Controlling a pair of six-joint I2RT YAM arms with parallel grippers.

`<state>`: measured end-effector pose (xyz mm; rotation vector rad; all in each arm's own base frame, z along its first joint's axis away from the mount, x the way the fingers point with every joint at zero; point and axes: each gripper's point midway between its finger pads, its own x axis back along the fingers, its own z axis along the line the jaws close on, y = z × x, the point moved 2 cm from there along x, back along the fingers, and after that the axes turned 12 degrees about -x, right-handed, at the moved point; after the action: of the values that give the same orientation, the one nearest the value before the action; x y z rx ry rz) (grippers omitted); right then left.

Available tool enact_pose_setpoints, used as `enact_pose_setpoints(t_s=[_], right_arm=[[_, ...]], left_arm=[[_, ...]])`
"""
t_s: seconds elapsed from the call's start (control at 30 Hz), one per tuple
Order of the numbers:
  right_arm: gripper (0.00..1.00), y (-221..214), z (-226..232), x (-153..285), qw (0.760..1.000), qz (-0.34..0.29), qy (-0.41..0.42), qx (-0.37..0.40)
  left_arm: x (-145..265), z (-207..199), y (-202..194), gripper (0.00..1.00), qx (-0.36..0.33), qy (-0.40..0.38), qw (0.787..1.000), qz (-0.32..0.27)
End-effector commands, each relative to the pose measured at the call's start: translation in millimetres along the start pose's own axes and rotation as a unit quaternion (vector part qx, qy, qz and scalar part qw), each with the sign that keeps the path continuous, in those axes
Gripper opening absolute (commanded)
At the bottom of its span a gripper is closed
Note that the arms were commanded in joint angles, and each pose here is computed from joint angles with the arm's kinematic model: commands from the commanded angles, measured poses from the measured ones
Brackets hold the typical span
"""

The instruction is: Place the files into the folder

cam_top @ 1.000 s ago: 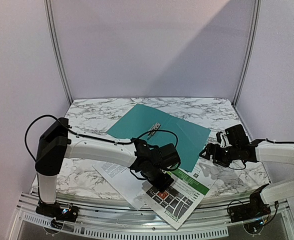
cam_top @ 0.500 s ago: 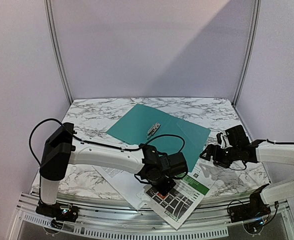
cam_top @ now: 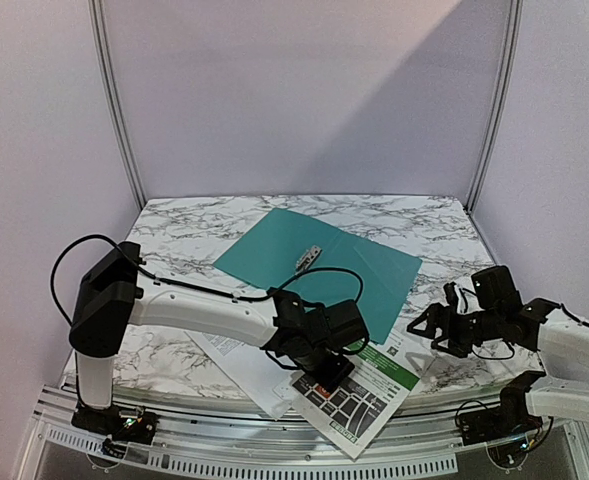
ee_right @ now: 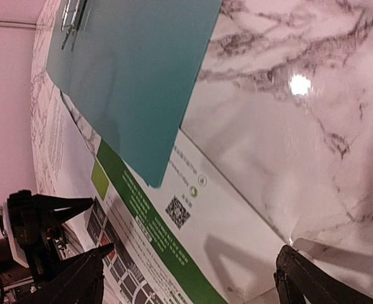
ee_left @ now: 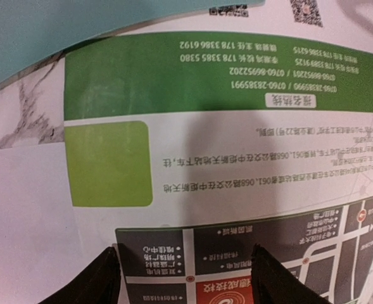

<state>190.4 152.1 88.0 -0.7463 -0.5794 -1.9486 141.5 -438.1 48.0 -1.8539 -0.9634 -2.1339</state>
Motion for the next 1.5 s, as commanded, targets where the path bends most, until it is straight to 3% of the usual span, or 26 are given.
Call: enact_pose_setpoints(t_s=[0.0, 0.7, 1.13, 1.47], right_arm=[[0.93, -31.9, -11.7, 5.3, 0.998, 0.045, -0.013, -0.036], [0.82, -112.5, -19.2, -6.7, 0.991, 0.128, -0.033, -0.026], [0.75, -132.7, -11.1, -26.8, 0.994, 0.112, -0.017, -0.006], [0.65, -122.8, 14.4, -32.5, 0.995, 0.075, 0.055, -0.026]], left_arm=[[-8.5, -5.1, -3.9, 0.69, 0.017, -0.048, 0.999, 0.003], [-6.3, -26.0, 25.2, 0.64, 0.062, -0.156, 0.984, -0.057], [0.1, -14.9, 16.2, 0.62, 0.079, -0.153, 0.982, -0.075], [3.0, -11.4, 5.1, 0.59, 0.087, -0.159, 0.98, -0.08]])
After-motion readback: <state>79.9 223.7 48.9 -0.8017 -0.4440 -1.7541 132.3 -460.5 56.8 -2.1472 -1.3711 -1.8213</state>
